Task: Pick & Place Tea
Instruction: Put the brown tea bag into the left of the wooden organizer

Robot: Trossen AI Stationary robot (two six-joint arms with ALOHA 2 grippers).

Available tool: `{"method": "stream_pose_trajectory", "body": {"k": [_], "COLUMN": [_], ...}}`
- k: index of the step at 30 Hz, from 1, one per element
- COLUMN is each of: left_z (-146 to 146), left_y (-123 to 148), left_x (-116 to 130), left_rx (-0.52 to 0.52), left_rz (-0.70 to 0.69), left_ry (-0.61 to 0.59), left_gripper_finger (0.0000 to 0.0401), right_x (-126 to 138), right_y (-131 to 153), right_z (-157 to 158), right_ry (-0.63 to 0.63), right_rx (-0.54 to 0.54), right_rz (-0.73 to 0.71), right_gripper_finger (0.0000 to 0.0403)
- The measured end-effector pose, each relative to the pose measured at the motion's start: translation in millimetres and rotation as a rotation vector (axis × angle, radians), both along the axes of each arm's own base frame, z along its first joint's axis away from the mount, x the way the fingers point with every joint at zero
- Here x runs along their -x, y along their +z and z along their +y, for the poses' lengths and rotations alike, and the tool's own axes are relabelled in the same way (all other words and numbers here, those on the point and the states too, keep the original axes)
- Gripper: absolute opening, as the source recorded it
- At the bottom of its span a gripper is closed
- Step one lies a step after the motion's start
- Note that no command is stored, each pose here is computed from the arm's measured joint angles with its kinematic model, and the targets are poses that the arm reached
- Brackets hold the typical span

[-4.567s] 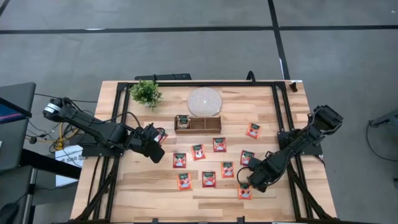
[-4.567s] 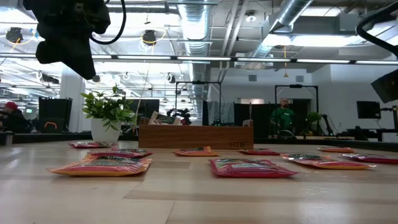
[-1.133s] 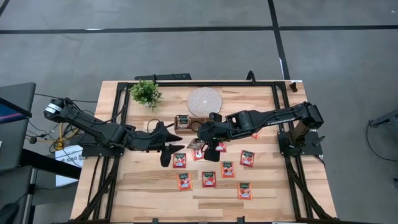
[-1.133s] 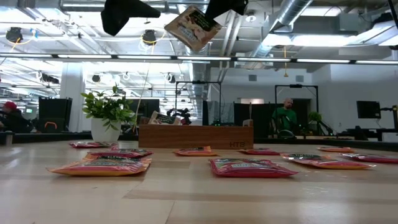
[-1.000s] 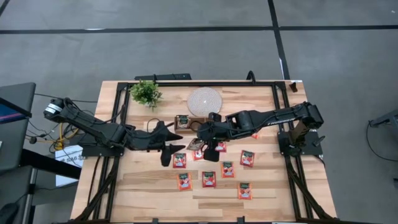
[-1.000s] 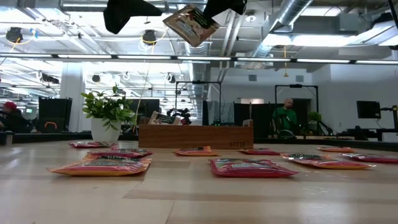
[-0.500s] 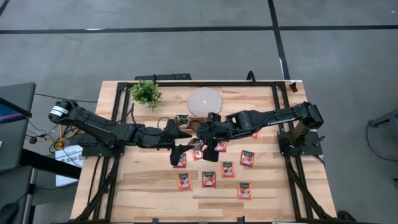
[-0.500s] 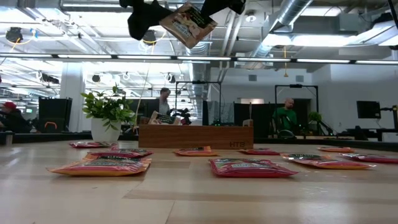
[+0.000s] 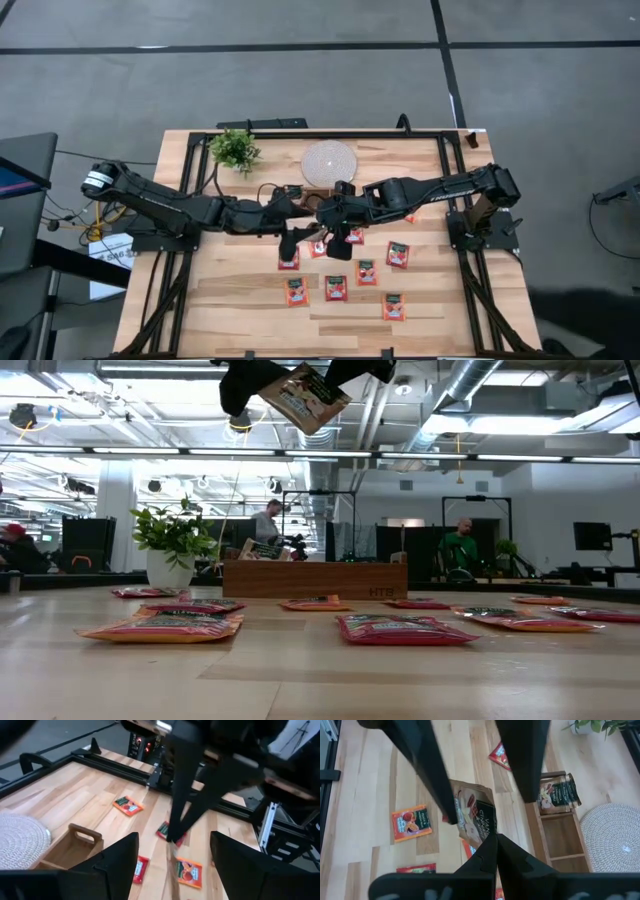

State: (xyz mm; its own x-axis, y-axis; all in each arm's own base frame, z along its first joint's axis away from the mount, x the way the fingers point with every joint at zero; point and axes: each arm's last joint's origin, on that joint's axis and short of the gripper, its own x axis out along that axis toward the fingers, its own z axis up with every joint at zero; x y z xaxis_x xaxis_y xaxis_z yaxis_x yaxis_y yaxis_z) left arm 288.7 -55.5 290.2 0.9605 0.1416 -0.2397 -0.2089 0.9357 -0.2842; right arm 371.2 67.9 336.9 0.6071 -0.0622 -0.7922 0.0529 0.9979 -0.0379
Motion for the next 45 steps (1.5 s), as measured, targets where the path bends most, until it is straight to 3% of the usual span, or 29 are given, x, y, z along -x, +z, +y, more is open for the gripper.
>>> {"method": "stream_pose_trajectory", "body": {"k": [18, 29, 45], "left_z": [2.7, 2.8, 5.3], "left_y": [-3.0, -4.1, -4.7], "left_x": [0.3, 0.7, 1.4], "left_rx": [0.014, 0.011, -0.016], "left_rz": [0.030, 0.042, 0.046], "left_ry": [0.010, 0.011, 0.097], "left_gripper_finger": [0.0153, 0.0008, 0.0000], "right_x": [-0.1, -0.1, 1.7], "right_y": [0.1, 0.1, -0.8], "right_z": [0.0, -0.1, -0.7], "right_ry": [-0.001, -0.002, -0.004], "right_rx": [0.000, 0.001, 0.009], "right_rz": [-0.001, -0.002, 0.020], "right_gripper_finger": [0.0000, 0.0000, 0.0000]}}
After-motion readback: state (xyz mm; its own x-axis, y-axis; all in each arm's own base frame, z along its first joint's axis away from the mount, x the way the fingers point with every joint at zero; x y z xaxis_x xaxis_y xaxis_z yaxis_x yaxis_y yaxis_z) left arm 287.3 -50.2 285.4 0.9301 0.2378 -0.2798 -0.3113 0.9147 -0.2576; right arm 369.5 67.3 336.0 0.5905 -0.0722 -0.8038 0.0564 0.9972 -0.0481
